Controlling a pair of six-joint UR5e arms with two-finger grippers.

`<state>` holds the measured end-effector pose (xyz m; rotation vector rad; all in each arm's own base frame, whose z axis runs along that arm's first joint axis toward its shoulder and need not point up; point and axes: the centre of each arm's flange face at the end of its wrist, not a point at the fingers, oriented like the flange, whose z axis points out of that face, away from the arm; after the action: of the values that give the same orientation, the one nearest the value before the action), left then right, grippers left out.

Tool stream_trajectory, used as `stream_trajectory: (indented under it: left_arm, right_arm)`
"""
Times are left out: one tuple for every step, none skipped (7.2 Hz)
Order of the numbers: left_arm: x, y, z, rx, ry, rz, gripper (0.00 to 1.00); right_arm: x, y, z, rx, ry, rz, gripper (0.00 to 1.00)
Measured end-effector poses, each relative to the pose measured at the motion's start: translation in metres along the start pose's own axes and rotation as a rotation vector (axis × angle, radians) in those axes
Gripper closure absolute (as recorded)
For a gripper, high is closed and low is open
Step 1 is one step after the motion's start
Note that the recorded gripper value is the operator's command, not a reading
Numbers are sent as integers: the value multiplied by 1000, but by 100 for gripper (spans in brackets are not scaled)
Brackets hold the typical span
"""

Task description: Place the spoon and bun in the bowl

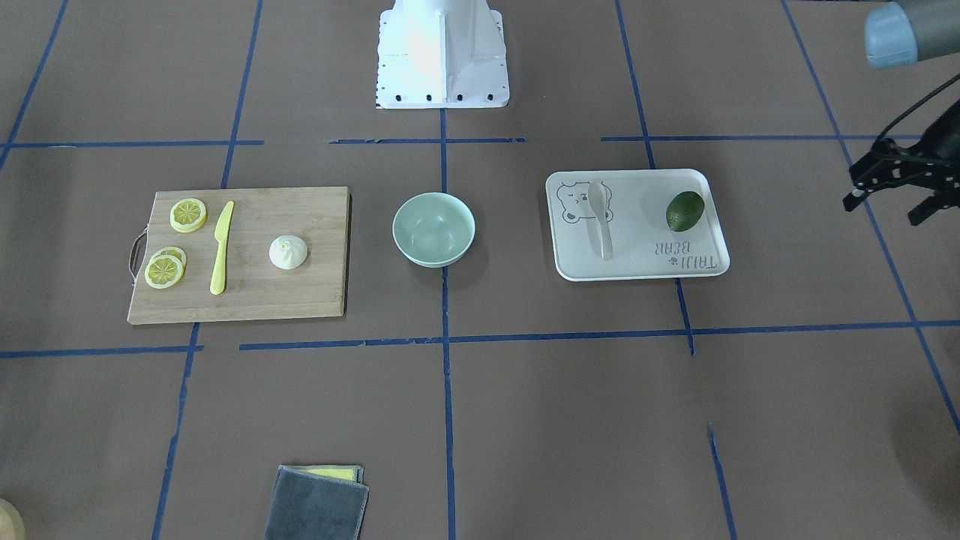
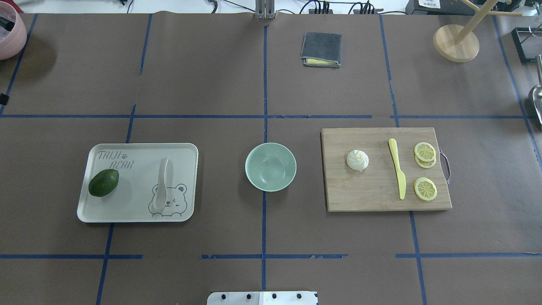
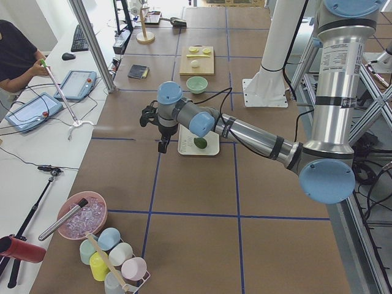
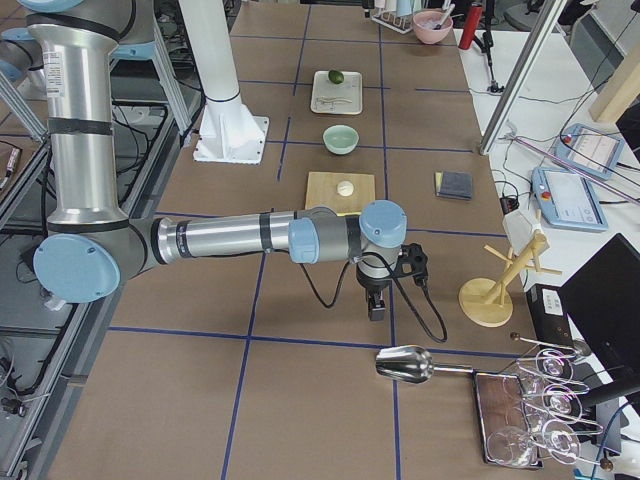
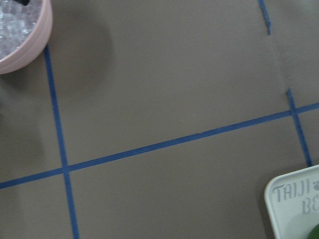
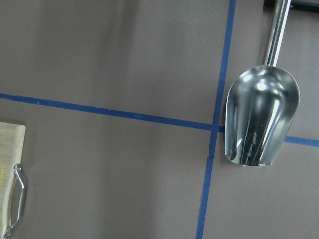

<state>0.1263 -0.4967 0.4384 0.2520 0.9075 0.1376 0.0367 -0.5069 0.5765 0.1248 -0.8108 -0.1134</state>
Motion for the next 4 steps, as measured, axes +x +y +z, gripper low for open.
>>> stream_trajectory:
  left_arm:
    - [50, 0, 24, -6, 39, -36, 2]
    - [100, 1, 50, -9, 48, -78, 2]
    - [143, 4, 74, -8, 45, -114, 4]
    - [180, 8, 97, -6, 39, -150, 7]
  right_arm:
    - [-13, -11, -10, 21, -7, -23, 0]
    - [-21, -17, -16, 33, -22, -37, 0]
    - [-27, -19, -18, 38, -40, -47, 0]
    - [-39, -22, -18, 39, -49, -61, 0]
